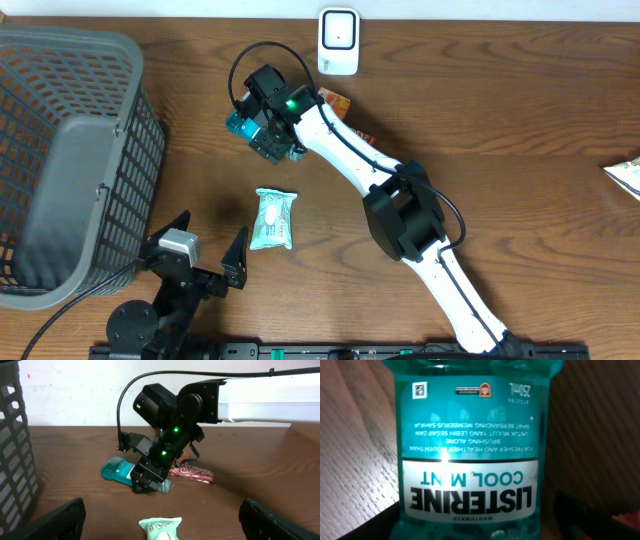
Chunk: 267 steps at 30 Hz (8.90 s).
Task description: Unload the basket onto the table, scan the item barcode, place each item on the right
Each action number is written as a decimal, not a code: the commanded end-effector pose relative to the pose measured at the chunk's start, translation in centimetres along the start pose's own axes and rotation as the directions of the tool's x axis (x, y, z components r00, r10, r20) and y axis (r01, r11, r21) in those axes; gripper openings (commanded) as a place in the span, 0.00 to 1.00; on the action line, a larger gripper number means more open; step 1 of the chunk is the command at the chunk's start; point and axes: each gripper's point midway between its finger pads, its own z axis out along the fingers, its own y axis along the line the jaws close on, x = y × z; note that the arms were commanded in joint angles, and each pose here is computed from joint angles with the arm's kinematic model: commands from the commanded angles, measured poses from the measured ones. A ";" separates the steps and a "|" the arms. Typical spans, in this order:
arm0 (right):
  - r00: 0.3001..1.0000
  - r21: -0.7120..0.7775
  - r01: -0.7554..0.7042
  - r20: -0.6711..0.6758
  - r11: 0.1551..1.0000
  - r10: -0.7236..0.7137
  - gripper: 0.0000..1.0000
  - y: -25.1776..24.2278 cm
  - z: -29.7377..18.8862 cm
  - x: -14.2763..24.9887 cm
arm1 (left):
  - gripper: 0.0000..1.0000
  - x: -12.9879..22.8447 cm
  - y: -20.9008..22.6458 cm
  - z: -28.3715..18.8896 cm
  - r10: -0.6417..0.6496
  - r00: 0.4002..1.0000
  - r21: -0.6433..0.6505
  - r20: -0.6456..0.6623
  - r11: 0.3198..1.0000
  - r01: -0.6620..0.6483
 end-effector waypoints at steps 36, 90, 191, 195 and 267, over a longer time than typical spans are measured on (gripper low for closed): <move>0.898 -0.039 -0.129 -0.428 0.991 0.100 0.87 -0.3 -12.6 10.5 | 0.98 0.0 -0.3 0.0 -0.011 1.000 0.017 0.001 1.000 0.011; 0.910 -0.142 -0.262 -0.367 0.955 0.196 0.30 -3.6 -7.2 14.4 | 0.98 0.0 -0.3 0.0 -0.011 1.000 0.017 0.001 1.000 0.011; 0.979 0.081 -0.021 0.202 0.996 0.004 0.01 -6.2 -17.7 12.6 | 0.98 0.0 -0.3 0.0 -0.011 1.000 0.017 0.001 1.000 0.011; 0.972 0.154 0.038 0.225 0.987 -0.072 0.01 -7.1 -19.0 10.8 | 0.98 0.0 -0.3 0.0 -0.011 1.000 0.017 0.001 1.000 0.011; 0.784 0.818 -0.347 -0.015 0.458 0.621 0.01 -34.2 -23.5 25.1 | 0.98 0.0 -0.3 0.0 -0.011 1.000 0.017 0.001 1.000 0.011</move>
